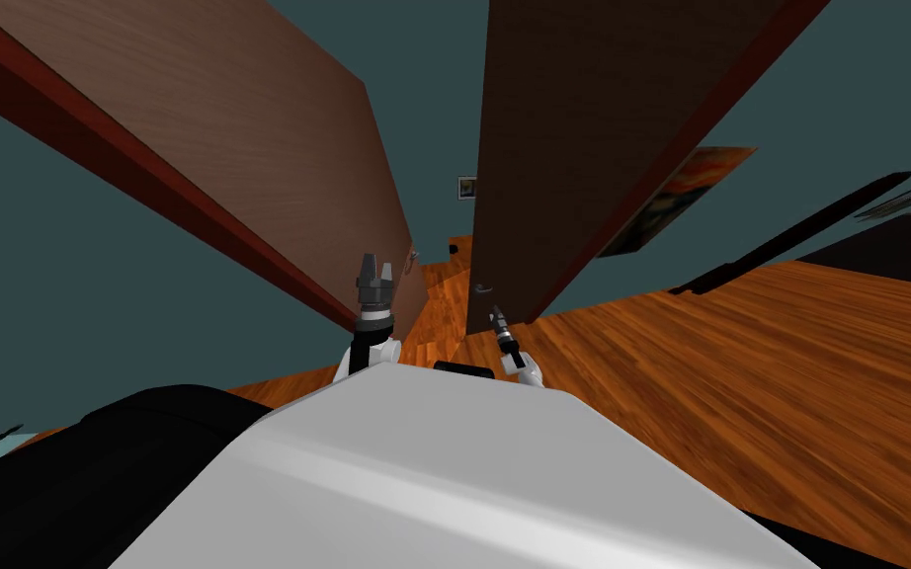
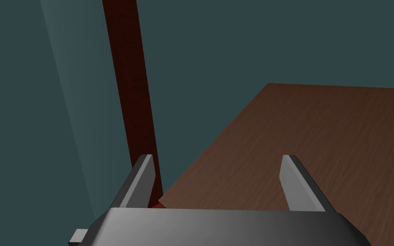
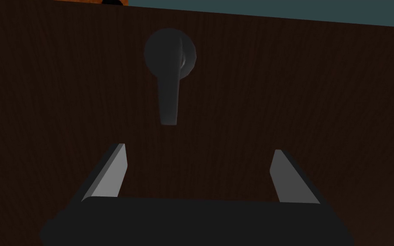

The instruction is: Push the door open

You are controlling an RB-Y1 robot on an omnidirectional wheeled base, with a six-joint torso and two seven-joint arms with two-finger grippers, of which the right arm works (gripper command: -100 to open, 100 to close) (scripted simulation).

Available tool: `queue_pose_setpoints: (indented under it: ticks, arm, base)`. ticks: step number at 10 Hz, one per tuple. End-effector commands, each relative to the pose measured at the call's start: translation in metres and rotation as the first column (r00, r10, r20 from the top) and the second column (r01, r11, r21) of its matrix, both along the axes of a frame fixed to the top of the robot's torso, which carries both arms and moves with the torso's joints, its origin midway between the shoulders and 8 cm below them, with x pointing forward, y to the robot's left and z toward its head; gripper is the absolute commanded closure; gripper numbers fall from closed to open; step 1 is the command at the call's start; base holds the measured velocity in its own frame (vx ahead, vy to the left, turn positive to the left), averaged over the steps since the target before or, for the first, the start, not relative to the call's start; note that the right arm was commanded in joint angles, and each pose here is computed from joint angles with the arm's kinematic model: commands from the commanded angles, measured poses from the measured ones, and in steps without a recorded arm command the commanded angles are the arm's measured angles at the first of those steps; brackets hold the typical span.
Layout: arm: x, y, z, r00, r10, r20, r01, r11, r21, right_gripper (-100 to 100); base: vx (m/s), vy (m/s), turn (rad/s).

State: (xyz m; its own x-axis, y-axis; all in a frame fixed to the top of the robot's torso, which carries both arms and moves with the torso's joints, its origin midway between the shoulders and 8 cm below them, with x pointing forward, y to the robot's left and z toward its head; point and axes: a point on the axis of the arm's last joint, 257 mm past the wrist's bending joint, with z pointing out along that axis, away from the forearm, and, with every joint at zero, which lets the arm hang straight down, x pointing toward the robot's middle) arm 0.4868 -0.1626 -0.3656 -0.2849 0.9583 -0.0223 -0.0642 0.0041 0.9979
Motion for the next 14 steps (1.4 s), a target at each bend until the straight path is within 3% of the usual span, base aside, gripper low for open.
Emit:
queue_pose_setpoints:
  ticks: [1, 5, 8, 14]
  arm:
    - [-0.002, 0.003, -0.007, 0.9998, 0.009, -0.017, -0.009, 1.0, 0.001, -100]
    - [-0.006, 0.01, -0.024, 0.9979, 0.03, -0.058, -0.029, 1.0, 0.004, -100]
    - [-0.006, 0.007, -0.024, 0.9979, 0.025, -0.059, -0.025, 1.0, 0.001, -100]
    - [-0.005, 0.007, -0.026, 0.998, 0.006, -0.063, -0.006, 1.0, 0.003, -100]
  base:
    - [0.063, -0.042, 0.025]
    - [0.084, -0.051, 0.023]
    - [0.077, -0.023, 0.019]
    - [0.21, 0.062, 0.032]
